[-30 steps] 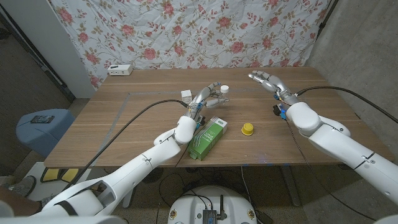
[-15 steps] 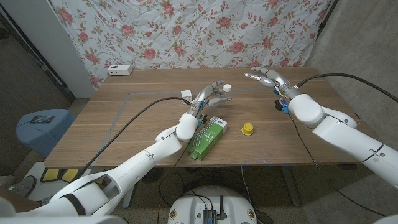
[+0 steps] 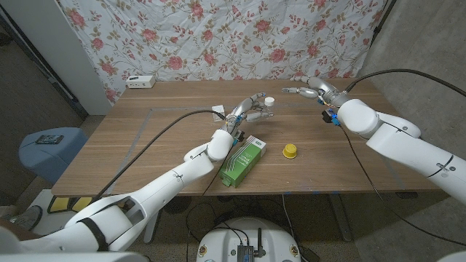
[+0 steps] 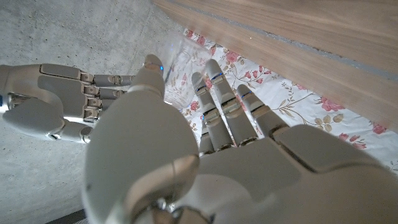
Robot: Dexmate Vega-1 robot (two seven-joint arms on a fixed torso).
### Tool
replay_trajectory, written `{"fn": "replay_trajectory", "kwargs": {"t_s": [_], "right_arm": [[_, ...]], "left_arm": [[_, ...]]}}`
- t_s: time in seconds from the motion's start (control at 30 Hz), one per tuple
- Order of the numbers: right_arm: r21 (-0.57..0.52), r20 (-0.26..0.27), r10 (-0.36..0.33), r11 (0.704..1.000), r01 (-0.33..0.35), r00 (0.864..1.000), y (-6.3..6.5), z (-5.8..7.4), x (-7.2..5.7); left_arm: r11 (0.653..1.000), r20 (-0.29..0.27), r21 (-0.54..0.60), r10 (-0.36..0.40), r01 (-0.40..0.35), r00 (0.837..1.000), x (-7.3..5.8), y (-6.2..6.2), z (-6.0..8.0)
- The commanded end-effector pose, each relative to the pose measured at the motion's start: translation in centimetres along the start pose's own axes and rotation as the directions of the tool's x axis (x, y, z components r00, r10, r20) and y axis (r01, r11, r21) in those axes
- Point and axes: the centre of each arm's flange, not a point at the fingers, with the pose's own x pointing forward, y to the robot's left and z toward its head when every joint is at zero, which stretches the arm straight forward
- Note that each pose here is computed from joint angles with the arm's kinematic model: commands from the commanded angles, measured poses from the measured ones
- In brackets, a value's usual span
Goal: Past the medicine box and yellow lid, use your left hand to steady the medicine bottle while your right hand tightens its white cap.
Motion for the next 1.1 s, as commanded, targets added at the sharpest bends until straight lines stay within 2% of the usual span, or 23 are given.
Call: {"fn": "replay_trajectory", "kwargs": {"t_s": [0.03, 0.43, 1.1], "right_arm": [[-0.098, -0.017, 0.042, 0.994, -0.044, 0.999, -1.1, 1.6, 0.8], [-0.152, -0.026, 0.090, 0.984, -0.093, 0.996, -1.5, 2.4, 1.3], [-0.220, -0.067, 0.204, 0.952, -0.214, 0.977, -1.1, 4.2, 2.2]], "left_arm": [[0.999, 0.032, 0.015, -0.029, 0.028, 0.999, 0.8, 0.0, 0.3], [0.998, 0.046, 0.044, -0.043, 0.041, 0.998, 1.3, -0.1, 0.4], [0.996, 0.070, 0.075, -0.045, 0.039, 0.997, 2.0, -0.5, 0.8]]}}
